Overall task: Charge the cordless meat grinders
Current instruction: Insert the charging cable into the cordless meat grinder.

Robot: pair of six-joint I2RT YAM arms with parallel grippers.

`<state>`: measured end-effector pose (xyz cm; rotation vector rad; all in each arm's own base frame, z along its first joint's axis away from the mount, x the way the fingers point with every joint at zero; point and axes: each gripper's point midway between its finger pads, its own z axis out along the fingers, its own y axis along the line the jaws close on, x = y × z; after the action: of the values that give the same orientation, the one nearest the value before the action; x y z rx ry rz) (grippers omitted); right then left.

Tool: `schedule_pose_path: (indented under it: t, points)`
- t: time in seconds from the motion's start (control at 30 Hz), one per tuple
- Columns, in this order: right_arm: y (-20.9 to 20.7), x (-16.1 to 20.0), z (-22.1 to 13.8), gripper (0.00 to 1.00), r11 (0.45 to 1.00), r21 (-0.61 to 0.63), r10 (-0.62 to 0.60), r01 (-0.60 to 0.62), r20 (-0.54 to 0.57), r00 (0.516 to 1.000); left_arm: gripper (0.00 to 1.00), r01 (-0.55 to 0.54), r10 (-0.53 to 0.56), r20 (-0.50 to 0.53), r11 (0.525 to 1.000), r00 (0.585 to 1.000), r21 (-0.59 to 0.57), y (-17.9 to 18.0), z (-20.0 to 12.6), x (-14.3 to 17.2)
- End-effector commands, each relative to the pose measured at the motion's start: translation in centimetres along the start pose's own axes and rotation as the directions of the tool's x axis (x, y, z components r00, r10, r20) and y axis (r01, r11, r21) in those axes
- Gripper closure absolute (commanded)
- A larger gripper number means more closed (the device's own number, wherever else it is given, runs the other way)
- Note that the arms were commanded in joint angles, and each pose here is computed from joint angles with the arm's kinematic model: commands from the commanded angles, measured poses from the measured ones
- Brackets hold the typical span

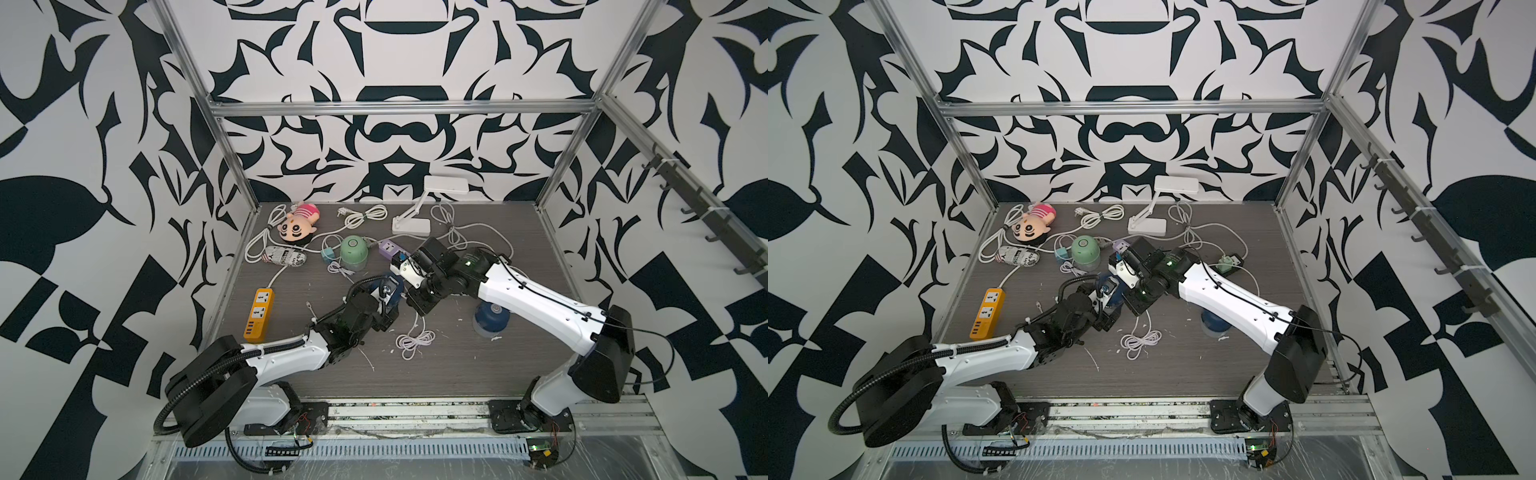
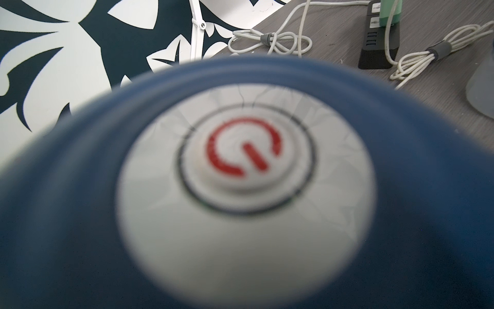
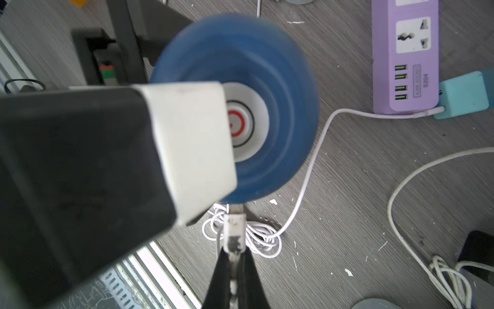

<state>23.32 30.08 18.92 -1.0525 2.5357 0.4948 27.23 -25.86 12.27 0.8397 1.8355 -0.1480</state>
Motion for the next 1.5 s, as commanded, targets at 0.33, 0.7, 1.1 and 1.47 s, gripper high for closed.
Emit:
schedule_pose_path:
  t: [0.33,0.7,1.1,1.47]
  points:
    - [0.7,-7.8,-2.1,1.00,0.998,0.013,-0.062,0.061,0.299,0.952,0.65,-0.035,0.020,0.089,0.984,0.996,0.174,-3.7,-2.0,-2.7]
    - [1.8,-10.4,-3.2,1.00,0.997,-0.018,-0.064,0.076,0.365,0.929,0.67,-0.074,0.061,0.071,0.977,0.996,0.202,-5.3,-2.0,-2.2]
    - [2.2,-11.8,-2.8,1.00,0.996,-0.067,-0.034,0.063,0.370,0.928,0.69,-0.110,0.088,0.102,0.967,0.991,0.230,-7.1,-2.5,-2.8]
    - [0.1,-12.8,-4.4,1.00,0.999,-0.040,-0.018,0.037,0.417,0.909,0.71,-0.139,0.111,0.115,0.951,0.987,0.277,-9.5,-3.5,-2.6]
